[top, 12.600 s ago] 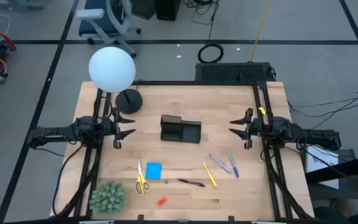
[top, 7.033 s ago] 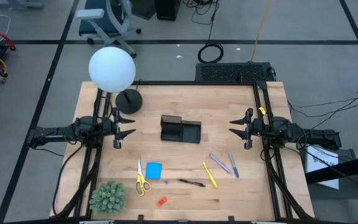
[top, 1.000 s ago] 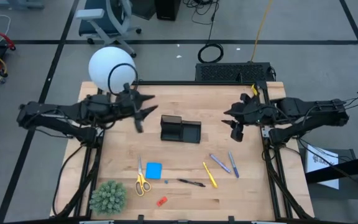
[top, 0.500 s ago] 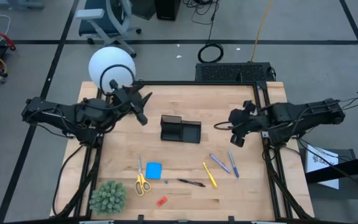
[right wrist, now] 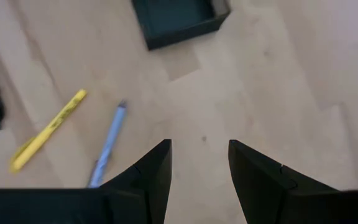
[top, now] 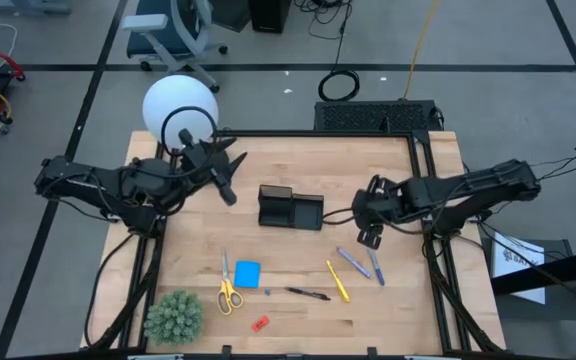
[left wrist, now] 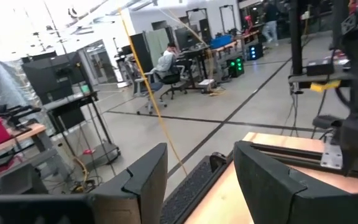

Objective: Pick and place office supplies into organizer
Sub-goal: Put the violet pen into the black desk organizer

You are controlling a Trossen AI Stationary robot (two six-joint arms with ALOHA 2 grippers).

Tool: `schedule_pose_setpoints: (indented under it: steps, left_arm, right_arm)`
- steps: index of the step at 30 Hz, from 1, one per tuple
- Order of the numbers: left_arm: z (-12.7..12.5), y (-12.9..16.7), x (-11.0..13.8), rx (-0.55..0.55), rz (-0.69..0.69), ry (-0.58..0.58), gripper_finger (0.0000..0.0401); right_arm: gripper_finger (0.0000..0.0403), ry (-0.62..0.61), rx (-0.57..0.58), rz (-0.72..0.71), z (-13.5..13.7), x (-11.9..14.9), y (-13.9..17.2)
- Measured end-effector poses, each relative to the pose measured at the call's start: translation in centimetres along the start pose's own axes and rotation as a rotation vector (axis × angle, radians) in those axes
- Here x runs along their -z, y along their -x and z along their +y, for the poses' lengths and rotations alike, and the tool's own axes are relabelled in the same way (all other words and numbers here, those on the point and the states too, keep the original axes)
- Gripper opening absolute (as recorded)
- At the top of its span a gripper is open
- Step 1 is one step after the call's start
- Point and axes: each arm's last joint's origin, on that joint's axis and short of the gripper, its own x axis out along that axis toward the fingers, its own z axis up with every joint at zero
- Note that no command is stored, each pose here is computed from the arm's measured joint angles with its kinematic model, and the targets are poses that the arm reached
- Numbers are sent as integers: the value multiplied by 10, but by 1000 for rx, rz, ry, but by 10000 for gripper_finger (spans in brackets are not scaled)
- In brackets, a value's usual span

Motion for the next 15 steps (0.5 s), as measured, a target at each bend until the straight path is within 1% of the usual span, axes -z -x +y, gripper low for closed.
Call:
schedule_pose_setpoints:
  steps: [3,5,15]
  left_arm:
    - [-1,0,0,22,-5,-1,191]
    - [-1,0,0,23,-5,-1,191]
    - [-1,0,0,23,-5,0,191]
  right_arm:
    - [153,-28,-31,35,4,1,-3]
    - [153,-24,-49,48,8,2,-3]
    - [153,-42,-48,65,16,2,-8]
